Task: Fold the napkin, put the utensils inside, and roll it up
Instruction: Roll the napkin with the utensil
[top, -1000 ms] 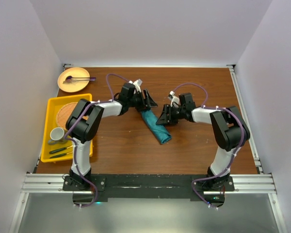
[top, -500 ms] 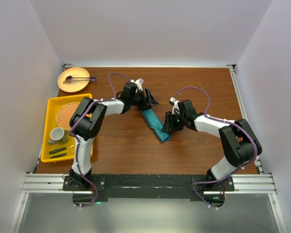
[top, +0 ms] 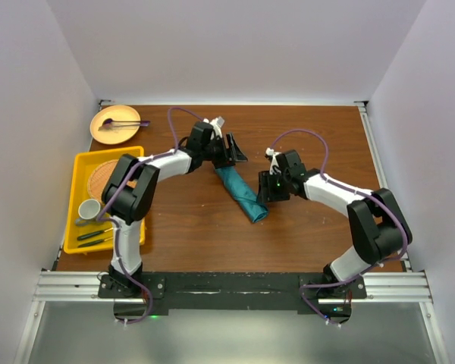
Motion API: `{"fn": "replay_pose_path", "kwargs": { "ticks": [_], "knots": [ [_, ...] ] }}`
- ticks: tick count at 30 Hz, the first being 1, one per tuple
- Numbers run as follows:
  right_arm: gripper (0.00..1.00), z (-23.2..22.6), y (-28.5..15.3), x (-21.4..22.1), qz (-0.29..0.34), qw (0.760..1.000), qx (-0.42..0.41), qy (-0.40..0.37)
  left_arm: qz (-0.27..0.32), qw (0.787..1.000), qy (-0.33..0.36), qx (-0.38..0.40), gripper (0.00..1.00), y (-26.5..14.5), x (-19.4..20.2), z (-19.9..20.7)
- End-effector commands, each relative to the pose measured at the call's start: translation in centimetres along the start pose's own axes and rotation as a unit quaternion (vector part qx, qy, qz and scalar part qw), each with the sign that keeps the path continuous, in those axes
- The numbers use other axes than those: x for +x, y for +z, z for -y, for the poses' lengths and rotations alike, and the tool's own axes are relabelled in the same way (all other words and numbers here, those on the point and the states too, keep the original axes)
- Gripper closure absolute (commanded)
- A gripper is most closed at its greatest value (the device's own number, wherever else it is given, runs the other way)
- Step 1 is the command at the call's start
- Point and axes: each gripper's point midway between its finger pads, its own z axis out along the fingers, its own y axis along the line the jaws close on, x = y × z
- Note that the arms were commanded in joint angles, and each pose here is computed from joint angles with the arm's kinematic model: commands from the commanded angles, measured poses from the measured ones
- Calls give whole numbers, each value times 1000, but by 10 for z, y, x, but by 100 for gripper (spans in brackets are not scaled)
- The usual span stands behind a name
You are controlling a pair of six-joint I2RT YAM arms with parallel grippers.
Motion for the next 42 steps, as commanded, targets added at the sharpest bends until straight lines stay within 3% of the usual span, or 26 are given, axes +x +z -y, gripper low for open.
{"fn": "replay_pose_path", "kwargs": {
  "ticks": [1, 11, 20, 32, 42],
  "knots": [
    [45, -20, -26, -30, 29, 999, -13, -24, 46, 997, 38, 43, 32, -37, -38, 50],
    [51, -43, -13, -15, 23, 997, -71, 3, 25, 1000, 3, 12, 35, -17, -32, 9],
    [56, -31, -4, 11, 1, 999, -49, 6, 15, 999, 5, -47, 35, -3, -25, -31],
    [56, -35, -32, 15, 9, 1000, -2, -26, 52, 997, 49, -7, 34, -55, -58, 35],
    [70, -4, -11, 33, -9, 998, 66, -4, 48, 993, 77, 70, 34, -113, -38, 86]
  ]
}}
